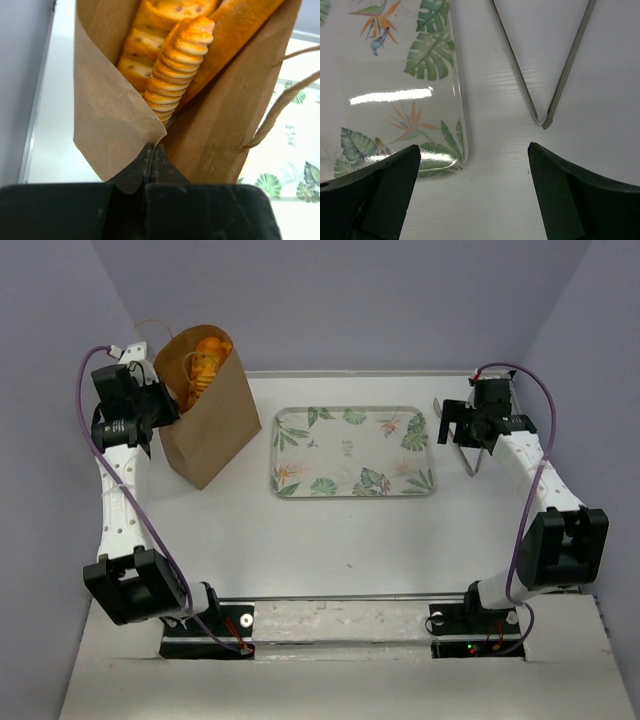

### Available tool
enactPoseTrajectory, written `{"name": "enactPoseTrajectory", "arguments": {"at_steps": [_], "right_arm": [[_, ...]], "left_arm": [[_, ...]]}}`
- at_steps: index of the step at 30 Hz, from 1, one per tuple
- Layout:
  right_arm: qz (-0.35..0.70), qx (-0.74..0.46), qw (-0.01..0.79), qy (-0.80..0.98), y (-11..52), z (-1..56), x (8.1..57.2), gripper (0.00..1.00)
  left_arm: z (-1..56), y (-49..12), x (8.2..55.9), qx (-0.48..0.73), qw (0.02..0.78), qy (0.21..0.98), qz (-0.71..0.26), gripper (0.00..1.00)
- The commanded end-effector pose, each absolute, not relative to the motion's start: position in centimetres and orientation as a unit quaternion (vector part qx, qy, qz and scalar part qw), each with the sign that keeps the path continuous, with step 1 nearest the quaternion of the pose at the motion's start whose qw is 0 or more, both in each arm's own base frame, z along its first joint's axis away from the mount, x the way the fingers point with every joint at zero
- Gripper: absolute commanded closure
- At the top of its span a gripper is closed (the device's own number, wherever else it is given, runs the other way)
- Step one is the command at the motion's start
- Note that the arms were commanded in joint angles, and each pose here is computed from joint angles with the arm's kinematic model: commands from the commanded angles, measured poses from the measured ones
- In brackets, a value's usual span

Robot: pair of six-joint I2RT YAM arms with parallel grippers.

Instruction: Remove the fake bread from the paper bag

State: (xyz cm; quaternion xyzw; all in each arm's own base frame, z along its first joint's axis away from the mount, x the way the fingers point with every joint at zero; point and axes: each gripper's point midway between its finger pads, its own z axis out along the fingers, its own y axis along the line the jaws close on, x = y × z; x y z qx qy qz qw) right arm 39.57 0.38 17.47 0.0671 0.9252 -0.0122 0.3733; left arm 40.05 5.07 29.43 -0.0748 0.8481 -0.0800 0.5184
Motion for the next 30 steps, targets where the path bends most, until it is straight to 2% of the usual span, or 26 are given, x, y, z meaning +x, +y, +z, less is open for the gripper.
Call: {"name": "enactPoseTrajectory", "arguments": {"at_steps": [1,2,4,5,7,8,10,14,16,21,25,26,27,29,30], "right_arm": [[0.012,0.053,0.424,0.904,1.1,21.0,41.3,0.07],[0.019,0.051,0.425,0.903,1.3,21.1,41.5,0.07],[0.025,0.05,0.426,0.903,1.6,21.1,41.6,0.07],[0.033,0.049,0.426,0.903,1.8,21.1,41.6,0.07],[0.034,0.05,0.429,0.901,1.9,21.1,41.6,0.07],[0.046,0.046,0.43,0.901,2.3,21.2,41.5,0.07],[0.052,0.041,0.433,0.899,2.5,21.2,41.4,0.07],[0.059,0.031,0.436,0.898,2.8,21.2,41.1,0.07],[0.065,0.027,0.436,0.897,3.1,21.2,41.0,0.07],[0.073,0.025,0.434,0.898,3.4,20.7,40.6,0.07],[0.072,0.024,0.429,0.9,3.3,20.0,40.2,0.07],[0.07,0.024,0.427,0.901,3.3,19.7,40.1,0.07],[0.069,0.025,0.422,0.903,3.2,19.3,40.0,0.06],[0.072,0.026,0.419,0.905,3.3,19.0,39.8,0.06],[0.072,0.026,0.42,0.904,3.3,19.1,39.8,0.06]], "left_arm": [[29.1,3.0,37.5,-0.073,0.496,0.859,-0.1,0.99],[29.2,2.9,37.1,-0.071,0.498,0.859,-0.098,0.88],[29.1,3.1,36.6,-0.074,0.493,0.862,-0.089,0.75],[29.1,3.3,36.4,-0.076,0.492,0.863,-0.085,0.63],[29.6,4.0,36.1,-0.086,0.492,0.864,-0.063,0.53],[30.0,4.3,35.9,-0.088,0.495,0.863,-0.054,0.42],[31.3,5.4,35.7,-0.096,0.507,0.857,-0.022,0.27],[34.6,8.6,35.6,-0.111,0.538,0.833,0.064,0.22],[35.5,9.8,35.9,-0.117,0.546,0.825,0.092,0.16],[39.6,12.4,37.6,-0.104,0.582,0.794,0.141,0.12],[40.0,11.7,41.2,-0.024,0.582,0.808,0.089,0.09],[37.8,12.1,43.1,-0.022,0.556,0.828,0.072,0.09],[39.5,11.6,43.4,-0.001,0.56,0.826,0.061,0.09],[37.1,12.3,46.0,0.01,0.528,0.848,0.042,0.1],[39.8,12.1,46.3,0.03,0.55,0.834,0.043,0.1]]}}
